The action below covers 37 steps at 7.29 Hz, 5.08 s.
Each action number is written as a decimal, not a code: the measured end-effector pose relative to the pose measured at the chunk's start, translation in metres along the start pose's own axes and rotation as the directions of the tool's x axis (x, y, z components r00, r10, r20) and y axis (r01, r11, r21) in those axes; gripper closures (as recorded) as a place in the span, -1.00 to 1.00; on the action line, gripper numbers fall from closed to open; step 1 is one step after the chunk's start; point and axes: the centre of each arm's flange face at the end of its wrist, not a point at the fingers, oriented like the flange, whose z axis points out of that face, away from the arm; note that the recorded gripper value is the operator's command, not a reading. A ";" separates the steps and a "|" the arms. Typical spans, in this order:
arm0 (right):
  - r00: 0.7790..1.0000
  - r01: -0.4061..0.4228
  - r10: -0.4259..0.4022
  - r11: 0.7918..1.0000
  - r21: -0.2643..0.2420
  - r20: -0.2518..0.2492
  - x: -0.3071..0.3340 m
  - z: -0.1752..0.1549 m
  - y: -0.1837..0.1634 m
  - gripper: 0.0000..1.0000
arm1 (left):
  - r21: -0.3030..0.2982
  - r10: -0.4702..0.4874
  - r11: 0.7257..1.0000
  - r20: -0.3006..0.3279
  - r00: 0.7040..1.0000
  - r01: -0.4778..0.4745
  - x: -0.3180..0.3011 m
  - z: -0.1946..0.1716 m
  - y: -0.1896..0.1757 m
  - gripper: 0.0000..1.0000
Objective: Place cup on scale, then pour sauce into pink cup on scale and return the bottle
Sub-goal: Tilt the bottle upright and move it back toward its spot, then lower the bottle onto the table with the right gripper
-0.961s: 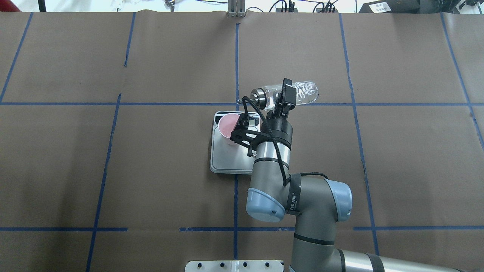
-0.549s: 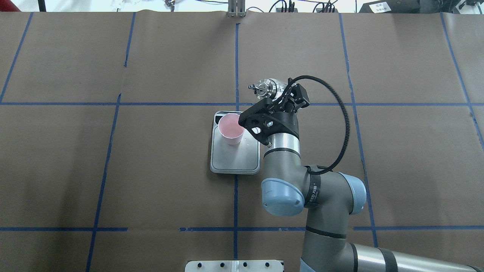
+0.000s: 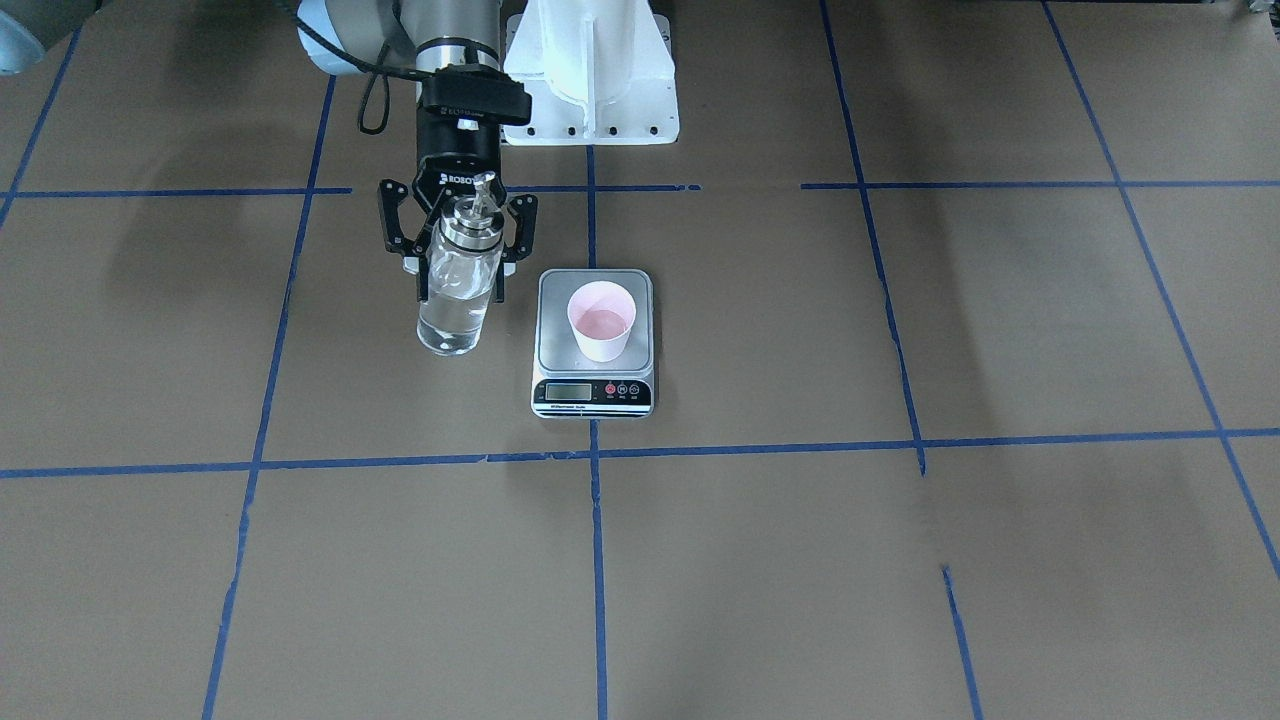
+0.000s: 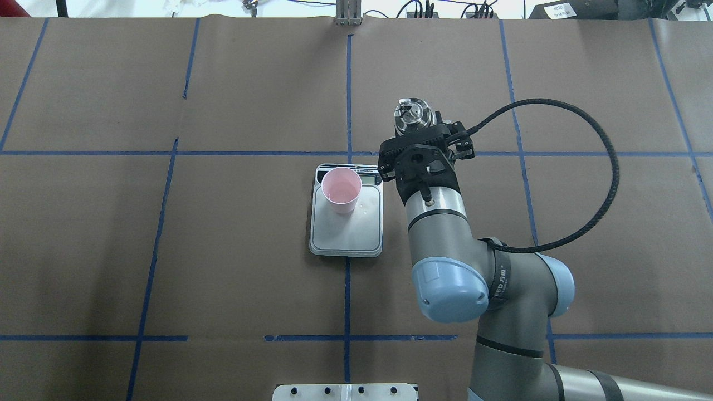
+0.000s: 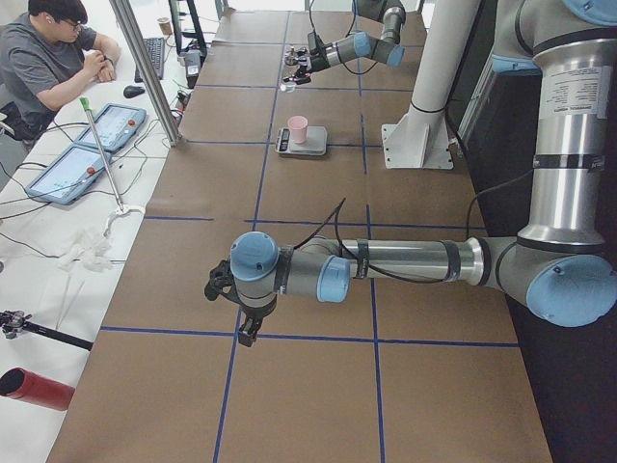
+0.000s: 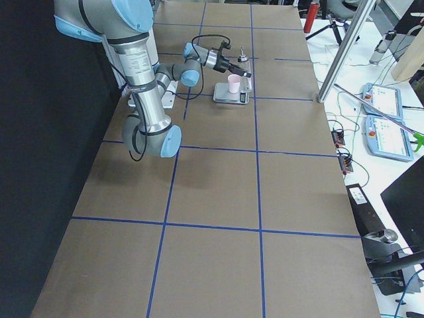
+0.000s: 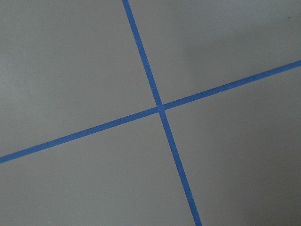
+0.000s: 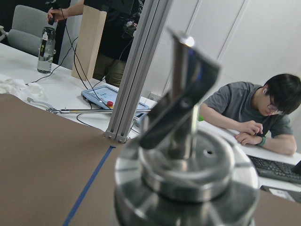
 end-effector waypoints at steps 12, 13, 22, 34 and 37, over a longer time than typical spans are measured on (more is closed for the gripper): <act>0.960 -0.278 0.269 0.945 -0.172 -0.072 0.151 0.000 0.133 1.00 | 0.005 0.010 1.000 -0.001 1.000 -0.010 0.003 -0.001 -0.003 -1.00; 0.957 -0.288 0.280 0.942 -0.173 -0.071 0.162 0.001 0.143 1.00 | 0.005 0.009 1.000 -0.001 1.000 -0.009 0.003 -0.001 -0.003 -1.00; 0.967 -0.247 0.231 0.951 -0.186 -0.104 0.169 0.018 0.185 0.69 | 0.004 0.009 1.000 0.000 1.000 -0.009 0.003 -0.001 -0.002 -1.00; 0.970 -0.233 0.216 0.956 -0.177 -0.109 0.167 0.020 0.193 -1.00 | 0.002 0.009 1.000 -0.002 1.000 -0.009 0.003 0.000 -0.002 -1.00; 0.971 -0.232 0.219 0.959 -0.166 -0.092 0.156 0.009 0.200 -1.00 | 0.002 0.008 1.000 -0.002 1.000 -0.008 0.003 0.001 -0.002 -1.00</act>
